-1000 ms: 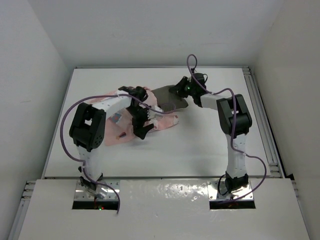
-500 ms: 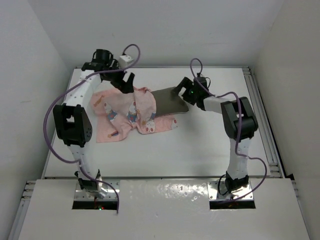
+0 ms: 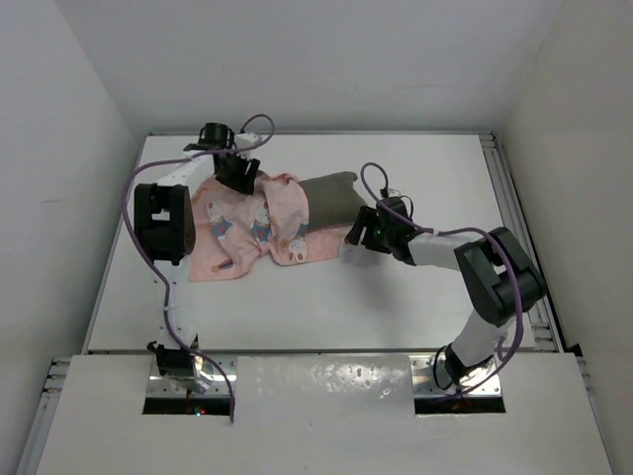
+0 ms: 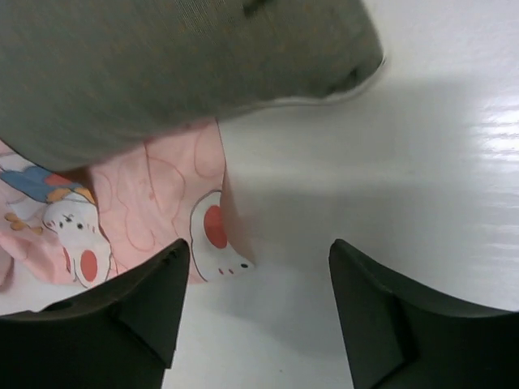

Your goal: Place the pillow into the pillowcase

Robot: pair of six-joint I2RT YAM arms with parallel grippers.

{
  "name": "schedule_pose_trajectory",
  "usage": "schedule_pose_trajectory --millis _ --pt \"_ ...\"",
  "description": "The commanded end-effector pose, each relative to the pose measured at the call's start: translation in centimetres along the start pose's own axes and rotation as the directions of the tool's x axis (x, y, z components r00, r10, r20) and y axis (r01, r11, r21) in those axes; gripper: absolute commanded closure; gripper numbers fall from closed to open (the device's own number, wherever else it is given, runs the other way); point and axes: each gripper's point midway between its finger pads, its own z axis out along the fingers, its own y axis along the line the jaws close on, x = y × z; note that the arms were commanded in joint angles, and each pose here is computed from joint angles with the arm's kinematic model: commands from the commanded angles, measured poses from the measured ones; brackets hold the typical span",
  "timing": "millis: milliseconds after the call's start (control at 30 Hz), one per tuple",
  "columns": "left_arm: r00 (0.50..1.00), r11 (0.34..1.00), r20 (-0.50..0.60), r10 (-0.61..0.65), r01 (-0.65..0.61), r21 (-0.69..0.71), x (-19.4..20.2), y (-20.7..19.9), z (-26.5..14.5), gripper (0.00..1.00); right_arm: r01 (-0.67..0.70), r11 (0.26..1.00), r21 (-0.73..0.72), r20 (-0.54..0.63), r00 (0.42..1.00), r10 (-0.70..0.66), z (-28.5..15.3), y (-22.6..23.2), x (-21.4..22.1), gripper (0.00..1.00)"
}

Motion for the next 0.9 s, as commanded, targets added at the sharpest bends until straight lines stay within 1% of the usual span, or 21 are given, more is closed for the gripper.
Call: schedule_pose_trajectory --millis 0,67,133,200,233,267,300,367,400,433,500,533,567,600,667,700,733,767,800,833,867 --pt "0.993 0.994 -0.054 0.109 -0.108 0.014 1.7 -1.9 0.5 0.44 -0.019 0.998 -0.063 -0.058 0.998 0.015 0.8 1.9 0.2 0.3" --pt "0.986 0.987 -0.092 0.139 -0.131 0.09 4.3 -4.3 0.3 0.44 -0.073 0.994 -0.078 -0.112 0.992 0.064 1.8 2.7 1.1 0.29" --pt "0.977 0.973 -0.117 0.178 -0.157 0.168 6.6 -6.8 -0.7 0.44 -0.098 0.99 -0.1 -0.113 0.99 0.087 2.6 3.3 0.7 0.3" --pt "0.969 0.957 -0.143 0.199 -0.161 0.243 8.8 -9.4 -1.9 0.45 -0.127 0.985 -0.119 -0.13 0.985 0.111 3.4 3.7 0.7 0.37" --pt "0.968 0.949 -0.145 0.206 -0.161 0.272 9.4 -10.4 -2.3 0.45 -0.134 0.983 -0.124 -0.126 0.985 0.119 3.7 3.8 0.4 0.43" --pt "0.964 0.938 -0.145 0.222 -0.17 0.302 9.9 -11.3 -2.9 0.45 -0.144 0.983 -0.113 -0.131 0.983 0.129 4.2 3.5 0.4 0.58" --pt "0.961 0.92 -0.161 0.226 -0.156 0.36 11.2 -13.2 -3.7 0.46 -0.155 0.983 -0.102 -0.114 0.983 0.143 4.6 3.1 -0.6 0.65" --pt "0.954 0.892 -0.169 0.246 -0.156 0.423 12.2 -15.0 -4.6 0.46 -0.178 0.98 -0.084 -0.091 0.981 0.17 5.2 2.5 -1.7 0.71" --pt "0.948 0.864 -0.188 0.257 -0.139 0.483 13.1 -16.7 -5.7 0.46 -0.184 0.978 -0.093 -0.082 0.981 0.177 5.7 2.6 -2.7 0.72" --pt "0.943 0.846 -0.192 0.273 -0.14 0.515 13.5 -17.6 -6.2 0.46 -0.194 0.976 -0.095 -0.067 0.98 0.188 5.9 2.1 -4.0 0.72" --pt "0.923 0.778 -0.176 0.341 -0.173 0.603 13.8 -19.7 -8.0 0.45 -0.166 0.978 -0.126 -0.036 0.986 0.163 6.6 2.7 -6.5 0.72" --pt "0.91 0.744 -0.146 0.389 -0.216 0.632 13.7 -20.1 -8.5 0.43 -0.161 0.98 -0.117 -0.033 0.987 0.158 6.7 2.2 -7.4 0.71" --pt "0.905 0.728 -0.135 0.403 -0.228 0.647 13.3 -20.5 -9.0 0.41 -0.128 0.985 -0.115 -0.022 0.992 0.127 6.8 2.0 -8.3 0.7" --pt "0.906 0.718 -0.114 0.408 -0.242 0.653 12.0 -20.6 -9.8 0.34 -0.103 0.986 -0.13 0.011 0.994 0.105 6.9 2.6 -10.2 0.69" --pt "0.924 0.736 -0.083 0.372 -0.24 0.633 10.0 -19.6 -10.4 0.28 -0.079 0.991 -0.106 0.006 0.997 0.08 7.1 1.5 -11.3 0.63" --pt "0.941 0.746 -0.012 0.338 -0.259 0.613 7.1 -19.0 -10.8 0.26 -0.077 0.991 -0.106 0.029 0.996 0.081 6.9 1.0 -12.9 0.61" --pt "0.953 0.755 0.026 0.302 -0.256 0.604 5.7 -18.4 -11.0 0.25 -0.077 0.992 -0.101 0.023 0.997 0.079 6.7 0.7 -13.2 0.56" --pt "0.972 0.791 0.056 0.228 -0.218 0.571 4.0 -16.7 -11.1 0.22 -0.074 0.992 -0.098 0.026 0.997 0.077 6.5 0.3 -13.6 0.54" --pt "0.978 0.804 0.106 0.179 -0.208 0.557 2.0 -15.9 -11.2 0.22 -0.079 0.993 -0.092 0.034 0.996 0.083 6.2 -0.3 -14.3 0.51" --pt "0.993 0.832 0.084 0.081 -0.114 0.543 1.2 -15.2 -11.1 0.21 -0.079 0.993 -0.084 0.03 0.996 0.082 5.7 -0.5 -14.4 0.47" --pt "0.989 0.866 0.141 0.05 -0.113 0.487 -0.6 -13.4 -10.2 0.22 -0.076 0.994 -0.072 0.028 0.997 0.078 5.4 -0.8 -14.4 0.45"
